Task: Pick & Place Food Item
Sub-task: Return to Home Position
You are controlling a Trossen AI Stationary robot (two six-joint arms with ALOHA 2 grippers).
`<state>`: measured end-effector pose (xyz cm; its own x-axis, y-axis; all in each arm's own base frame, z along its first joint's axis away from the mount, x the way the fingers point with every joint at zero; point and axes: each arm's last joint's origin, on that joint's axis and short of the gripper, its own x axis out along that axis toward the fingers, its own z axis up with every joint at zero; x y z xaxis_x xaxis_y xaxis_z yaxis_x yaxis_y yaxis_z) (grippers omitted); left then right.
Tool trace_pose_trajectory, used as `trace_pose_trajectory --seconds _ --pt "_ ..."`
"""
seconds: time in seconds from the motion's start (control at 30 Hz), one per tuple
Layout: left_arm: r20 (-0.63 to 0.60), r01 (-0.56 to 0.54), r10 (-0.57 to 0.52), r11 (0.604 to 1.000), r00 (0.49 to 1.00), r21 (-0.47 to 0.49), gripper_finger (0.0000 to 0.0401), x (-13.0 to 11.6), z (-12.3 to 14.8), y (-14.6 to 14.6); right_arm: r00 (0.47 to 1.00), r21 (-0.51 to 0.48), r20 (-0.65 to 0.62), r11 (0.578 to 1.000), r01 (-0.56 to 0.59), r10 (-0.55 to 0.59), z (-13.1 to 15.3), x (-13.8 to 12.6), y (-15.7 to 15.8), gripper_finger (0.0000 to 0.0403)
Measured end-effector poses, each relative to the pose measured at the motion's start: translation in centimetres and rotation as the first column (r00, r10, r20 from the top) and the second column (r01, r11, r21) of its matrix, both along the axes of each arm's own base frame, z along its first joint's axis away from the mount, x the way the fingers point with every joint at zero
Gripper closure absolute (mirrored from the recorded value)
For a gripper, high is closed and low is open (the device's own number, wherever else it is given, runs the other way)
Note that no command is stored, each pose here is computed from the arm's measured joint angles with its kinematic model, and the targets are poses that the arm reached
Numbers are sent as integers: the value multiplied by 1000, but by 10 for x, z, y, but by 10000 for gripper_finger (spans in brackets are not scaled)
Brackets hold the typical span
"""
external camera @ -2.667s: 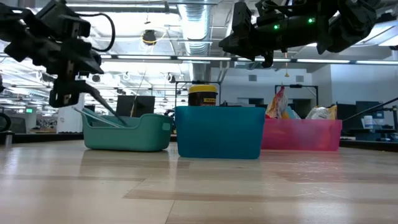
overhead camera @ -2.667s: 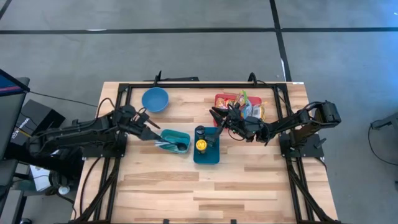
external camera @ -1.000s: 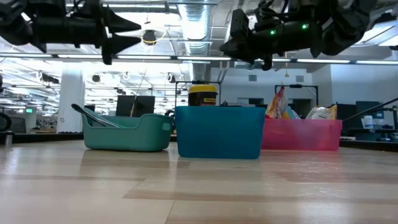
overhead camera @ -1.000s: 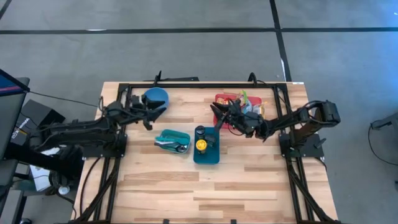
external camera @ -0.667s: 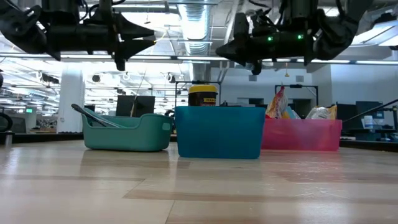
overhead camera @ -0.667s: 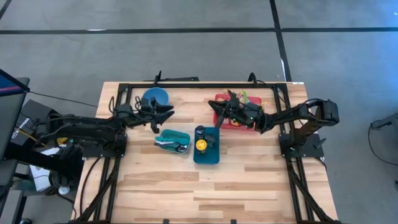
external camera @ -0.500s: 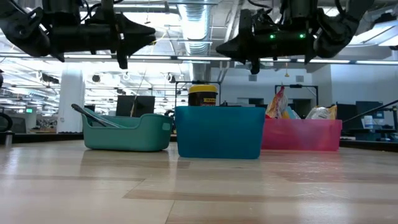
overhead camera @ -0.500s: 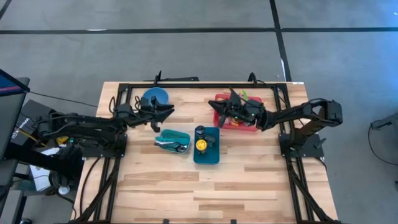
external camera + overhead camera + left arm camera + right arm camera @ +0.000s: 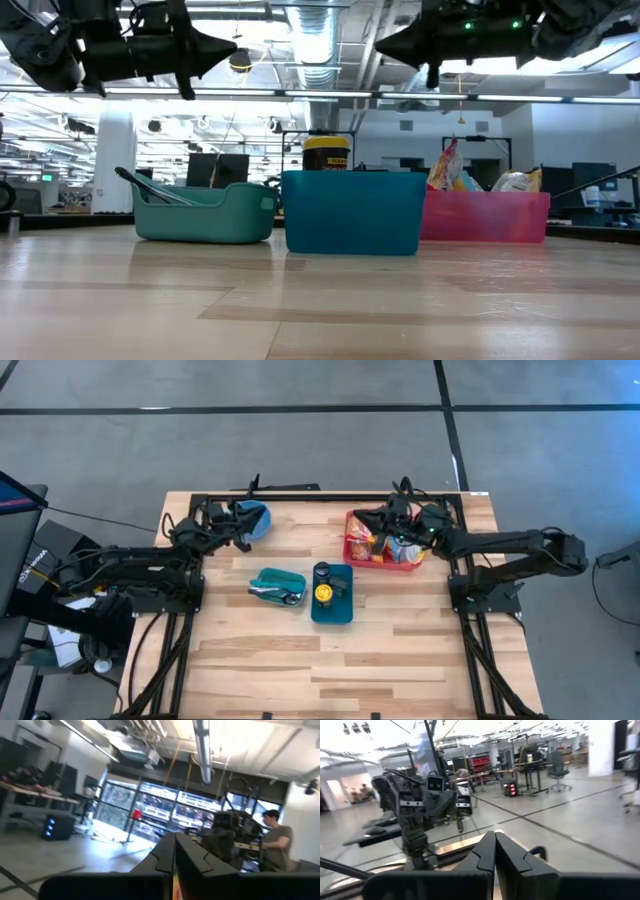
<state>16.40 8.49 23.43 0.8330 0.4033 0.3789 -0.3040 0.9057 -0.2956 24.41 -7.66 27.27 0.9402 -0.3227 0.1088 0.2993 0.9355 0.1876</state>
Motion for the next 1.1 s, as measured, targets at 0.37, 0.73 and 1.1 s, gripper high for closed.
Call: trace_pose_trajectory --seconds 0.37,0.73,1.1 --pt "43 -31 30 999 999 13 394 -9 7 3 987 13 -141 997 78 -76 2 -22 -6 398" --pt "-13 3 -3 1000 1000 30 394 -7 4 3 979 48 -192 996 77 -66 -11 -14 -9 398" --pt "-198 -163 141 982 970 -96 394 -15 6 42 971 12 -138 980 200 -196 0 -25 -39 401"
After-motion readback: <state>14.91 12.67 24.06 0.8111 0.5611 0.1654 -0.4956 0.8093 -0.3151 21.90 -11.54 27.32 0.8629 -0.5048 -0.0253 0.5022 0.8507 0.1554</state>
